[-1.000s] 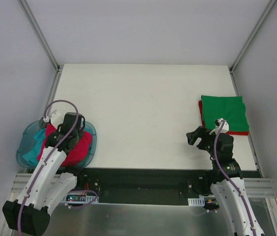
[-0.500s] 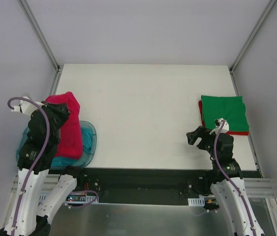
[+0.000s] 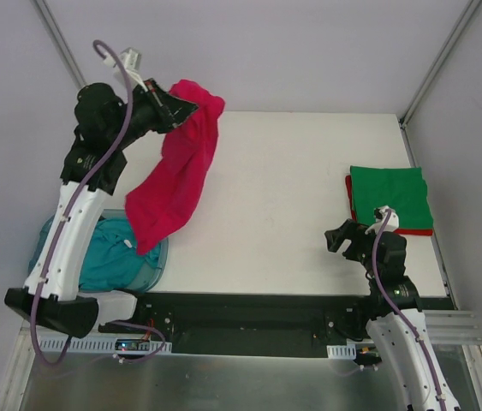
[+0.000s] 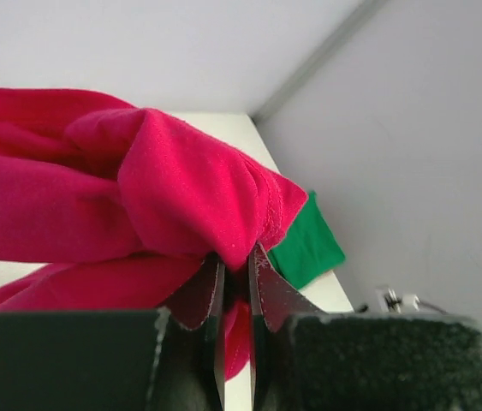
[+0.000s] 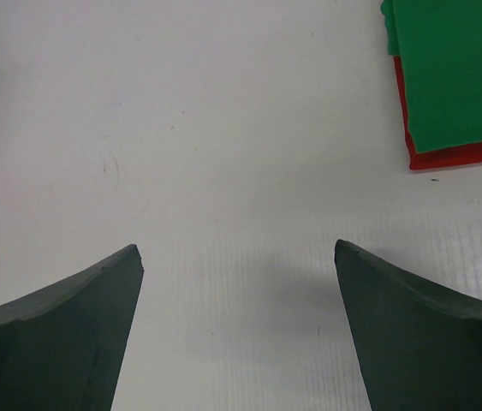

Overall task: Fold and stack the t-shirts
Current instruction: Move the tshirt to the center of the board, then flatten out the tshirt

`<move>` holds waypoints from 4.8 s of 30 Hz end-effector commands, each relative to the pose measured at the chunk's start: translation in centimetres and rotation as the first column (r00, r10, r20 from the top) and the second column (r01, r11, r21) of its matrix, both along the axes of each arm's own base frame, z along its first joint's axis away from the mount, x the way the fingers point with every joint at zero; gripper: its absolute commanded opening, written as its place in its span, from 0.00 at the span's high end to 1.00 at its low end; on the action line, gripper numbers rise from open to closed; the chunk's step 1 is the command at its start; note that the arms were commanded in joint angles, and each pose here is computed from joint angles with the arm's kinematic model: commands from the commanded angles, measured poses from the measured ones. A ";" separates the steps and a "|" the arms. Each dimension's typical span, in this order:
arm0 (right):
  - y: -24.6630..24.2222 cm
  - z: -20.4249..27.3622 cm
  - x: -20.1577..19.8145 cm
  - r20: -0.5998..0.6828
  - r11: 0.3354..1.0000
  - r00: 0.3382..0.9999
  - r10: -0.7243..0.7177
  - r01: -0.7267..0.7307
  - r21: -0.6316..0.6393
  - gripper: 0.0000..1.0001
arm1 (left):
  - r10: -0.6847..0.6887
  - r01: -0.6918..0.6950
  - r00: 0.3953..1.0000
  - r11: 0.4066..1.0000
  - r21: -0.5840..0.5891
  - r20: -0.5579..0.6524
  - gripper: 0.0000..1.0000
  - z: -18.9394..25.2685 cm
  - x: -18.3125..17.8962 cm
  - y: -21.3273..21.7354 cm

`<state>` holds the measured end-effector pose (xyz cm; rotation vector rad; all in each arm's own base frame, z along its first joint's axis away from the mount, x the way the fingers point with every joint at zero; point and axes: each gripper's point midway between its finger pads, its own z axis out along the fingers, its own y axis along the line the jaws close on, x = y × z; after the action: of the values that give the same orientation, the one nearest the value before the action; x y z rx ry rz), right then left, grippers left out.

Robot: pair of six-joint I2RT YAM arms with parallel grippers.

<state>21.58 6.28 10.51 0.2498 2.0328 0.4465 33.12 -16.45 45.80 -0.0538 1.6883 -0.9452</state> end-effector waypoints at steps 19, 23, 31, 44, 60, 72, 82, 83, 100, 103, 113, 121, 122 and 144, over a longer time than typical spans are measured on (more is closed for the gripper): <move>-0.2 0.6 0.6 0.022 1.000 1.000 -0.015 0.016 -0.008 0.04 | -0.462 0.454 0.870 0.887 0.085 0.173 1.00 2.4 -1.6 -14.8; -0.3 0.3 0.6 0.003 1.000 1.000 -0.015 0.015 -0.011 0.04 | -0.095 0.099 0.995 0.976 0.192 -0.027 1.00 -9.3 2.4 -9.5; 0.0 -0.6 0.7 -0.058 1.000 0.998 0.000 -0.001 -0.017 0.04 | 0.157 -0.011 0.857 0.958 0.287 -0.491 0.25 -29.3 0.1 -1.4; 0.5 0.6 1.5 -0.094 0.999 0.995 0.031 -0.033 -0.023 0.04 | 0.259 -0.006 0.823 0.894 0.448 -0.505 0.01 -31.5 0.3 1.3; 0.7 0.0 11.1 -0.332 0.995 0.938 -0.098 0.088 -0.046 0.04 | 0.381 0.051 0.701 0.817 0.575 -0.603 0.17 -37.0 7.3 1.3; 4.2 -6.0 16.4 -0.491 0.997 0.870 -0.034 -0.006 -0.079 0.02 | 0.492 0.029 0.632 0.757 0.653 -0.599 0.24 -40.0 6.2 3.5; 4.6 -4.8 17.7 -0.428 0.993 0.904 -0.012 -0.041 -0.114 0.95 | 0.444 0.009 0.688 0.786 0.618 -0.574 1.00 -36.5 6.8 2.7; 4.8 -3.8 17.6 -0.405 0.992 0.914 -0.001 -0.049 -0.114 0.97 | 0.440 -0.010 0.703 0.792 0.610 -0.559 1.00 -35.3 6.7 2.8; -0.8 21.4 4.8 0.057 0.982 0.998 -0.036 0.046 -0.186 0.99 | -0.123 0.104 0.989 0.972 0.209 0.083 1.00 -10.0 -8.0 -0.4; -1.2 25.8 1.5 0.166 0.987 0.986 -0.013 0.040 -0.156 1.00 | -0.200 0.166 0.956 0.971 0.170 0.214 1.00 -6.6 -11.4 -0.7; -4.3 35.2 -8.4 0.410 0.990 0.910 -0.054 0.101 -0.095 1.00 | -0.302 0.279 0.810 0.952 0.122 0.503 1.00 2.0 -21.8 0.5; -5.6 34.8 -8.9 0.413 0.980 0.904 -0.110 0.167 -0.106 1.00 | -0.220 0.216 0.852 0.974 0.063 0.476 1.00 2.0 -20.5 1.2; -5.8 34.1 -8.2 0.393 0.976 0.911 -0.125 0.184 -0.116 1.00 | -0.199 0.193 0.870 0.979 0.062 0.450 1.00 1.3 -19.3 1.2; -5.0 8.5 25.6 -0.163 0.913 0.943 -0.291 0.223 -0.341 0.97 | -0.353 0.314 0.837 0.936 -0.160 -0.418 0.71 -29.0 16.9 0.5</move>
<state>40.36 0.98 16.73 0.3636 2.3359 -0.1381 45.60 -14.67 14.54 -0.1054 2.2159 -1.0325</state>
